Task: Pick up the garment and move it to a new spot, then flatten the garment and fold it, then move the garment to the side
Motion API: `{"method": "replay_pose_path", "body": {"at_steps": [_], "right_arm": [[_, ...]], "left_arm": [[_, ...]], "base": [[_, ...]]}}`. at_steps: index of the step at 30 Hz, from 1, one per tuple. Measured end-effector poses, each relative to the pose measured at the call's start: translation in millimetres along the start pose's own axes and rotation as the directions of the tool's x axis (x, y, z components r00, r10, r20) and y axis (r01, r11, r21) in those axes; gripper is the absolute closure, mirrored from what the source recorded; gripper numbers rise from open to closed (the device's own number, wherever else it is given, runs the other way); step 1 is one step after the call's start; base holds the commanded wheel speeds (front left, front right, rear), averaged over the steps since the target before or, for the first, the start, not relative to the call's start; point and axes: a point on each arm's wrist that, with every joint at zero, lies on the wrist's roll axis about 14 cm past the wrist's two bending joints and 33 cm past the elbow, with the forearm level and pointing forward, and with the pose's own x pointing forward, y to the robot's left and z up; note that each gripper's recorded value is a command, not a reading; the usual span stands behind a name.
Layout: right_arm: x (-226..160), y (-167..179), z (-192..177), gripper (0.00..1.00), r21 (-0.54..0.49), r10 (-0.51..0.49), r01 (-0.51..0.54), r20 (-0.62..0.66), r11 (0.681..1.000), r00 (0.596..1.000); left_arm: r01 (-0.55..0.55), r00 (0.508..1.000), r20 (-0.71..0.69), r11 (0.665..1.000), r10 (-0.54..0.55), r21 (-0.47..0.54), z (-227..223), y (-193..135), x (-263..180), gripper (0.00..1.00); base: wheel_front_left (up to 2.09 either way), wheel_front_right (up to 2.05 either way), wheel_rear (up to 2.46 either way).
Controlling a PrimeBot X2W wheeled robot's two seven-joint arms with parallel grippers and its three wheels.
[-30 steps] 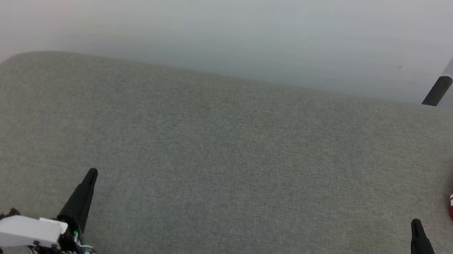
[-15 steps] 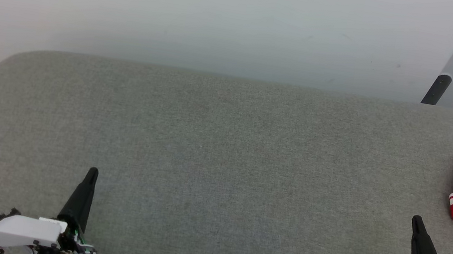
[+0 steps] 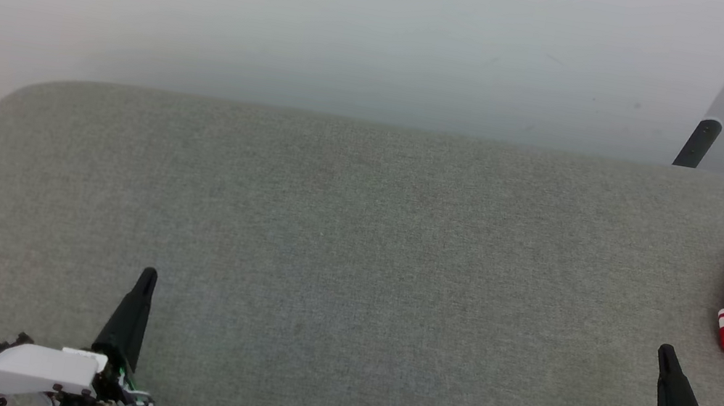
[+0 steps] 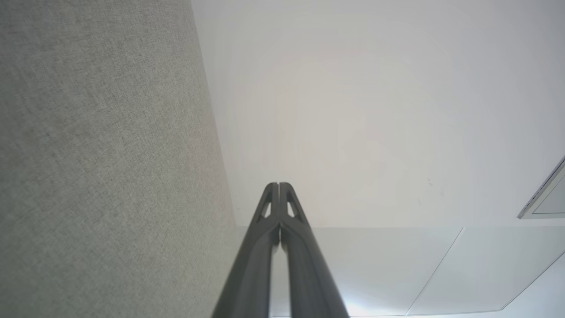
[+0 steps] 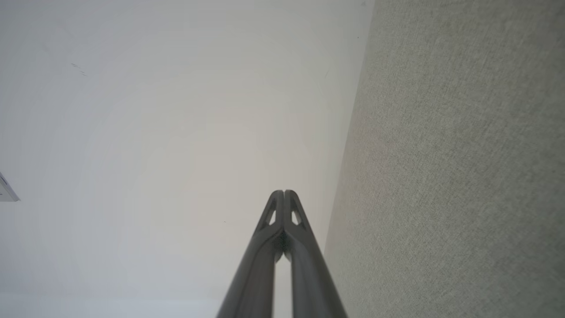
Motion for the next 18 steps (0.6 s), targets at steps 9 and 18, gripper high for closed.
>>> {"method": "replay_pose_path", "body": {"at_steps": [9, 18], "right_arm": [[0.0, 0.0, 0.0, 1.00, 0.000, 0.000, 0.000, 0.000, 1.000, 1.000], [0.0, 0.0, 0.0, 1.00, 0.000, 0.000, 0.000, 0.000, 1.000, 1.000]], "left_arm": [[0.000, 1.000, 0.000, 1.000, 0.000, 0.000, -0.1, 0.0, 0.0, 1.00], [0.000, 1.000, -0.001, 1.000, 0.000, 0.000, -0.2, 0.0, 0.0, 1.00]], "base": [[0.00, 0.00, 0.00], [0.00, 0.00, 0.00]]}}
